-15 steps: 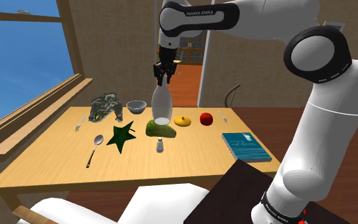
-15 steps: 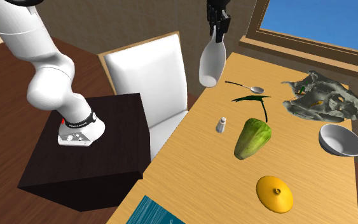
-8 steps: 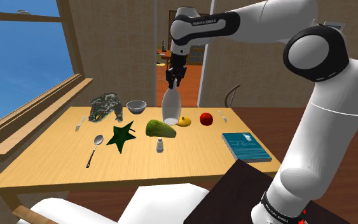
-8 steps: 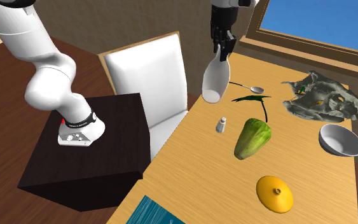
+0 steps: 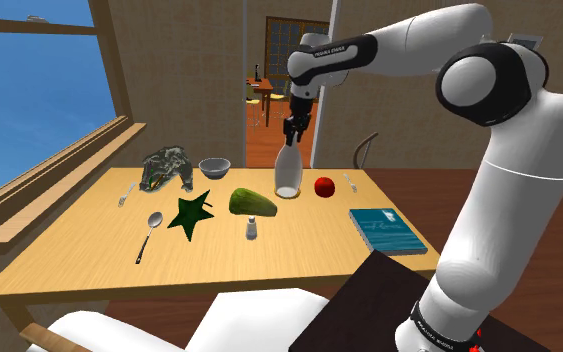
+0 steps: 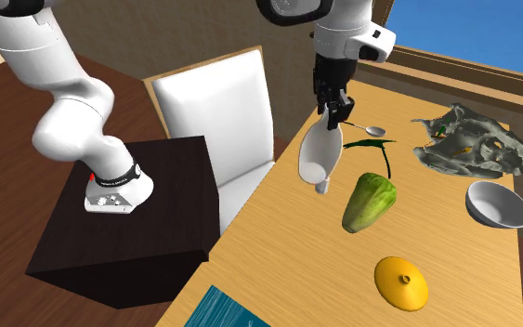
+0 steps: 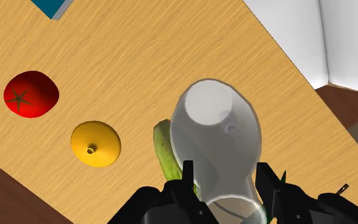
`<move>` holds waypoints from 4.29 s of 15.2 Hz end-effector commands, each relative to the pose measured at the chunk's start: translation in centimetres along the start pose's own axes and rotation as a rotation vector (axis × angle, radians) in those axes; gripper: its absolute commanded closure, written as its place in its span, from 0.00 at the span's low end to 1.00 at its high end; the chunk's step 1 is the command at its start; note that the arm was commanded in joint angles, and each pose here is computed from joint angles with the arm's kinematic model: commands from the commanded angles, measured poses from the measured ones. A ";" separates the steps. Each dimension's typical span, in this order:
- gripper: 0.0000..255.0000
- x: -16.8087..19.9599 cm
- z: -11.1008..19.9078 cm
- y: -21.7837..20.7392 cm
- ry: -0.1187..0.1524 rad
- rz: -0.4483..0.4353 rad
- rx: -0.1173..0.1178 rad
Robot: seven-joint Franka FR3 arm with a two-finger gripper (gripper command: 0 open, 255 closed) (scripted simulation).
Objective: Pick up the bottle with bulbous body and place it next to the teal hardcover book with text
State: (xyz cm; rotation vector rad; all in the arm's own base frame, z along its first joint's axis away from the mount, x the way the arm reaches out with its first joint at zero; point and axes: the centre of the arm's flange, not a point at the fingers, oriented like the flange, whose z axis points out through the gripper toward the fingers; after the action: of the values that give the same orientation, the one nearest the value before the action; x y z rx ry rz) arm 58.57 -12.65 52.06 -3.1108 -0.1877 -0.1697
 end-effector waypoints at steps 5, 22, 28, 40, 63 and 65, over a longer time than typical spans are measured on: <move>1.00 -1.6 2.9 6.9 0.001 -0.002 -0.001; 1.00 -6.0 11.4 27.2 0.001 -0.002 -0.001; 1.00 -7.1 14.4 31.9 0.001 -0.002 -0.001; 1.00 -7.8 20.7 32.0 0.001 -0.002 -0.001; 0.00 -8.0 17.4 32.0 0.001 -0.002 -0.001; 0.00 -8.0 17.4 32.0 0.001 -0.002 -0.001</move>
State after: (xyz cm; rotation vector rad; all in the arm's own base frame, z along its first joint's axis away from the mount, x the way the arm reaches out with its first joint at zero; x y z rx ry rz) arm 56.44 -44.86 33.38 -3.1113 -0.1900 -0.1721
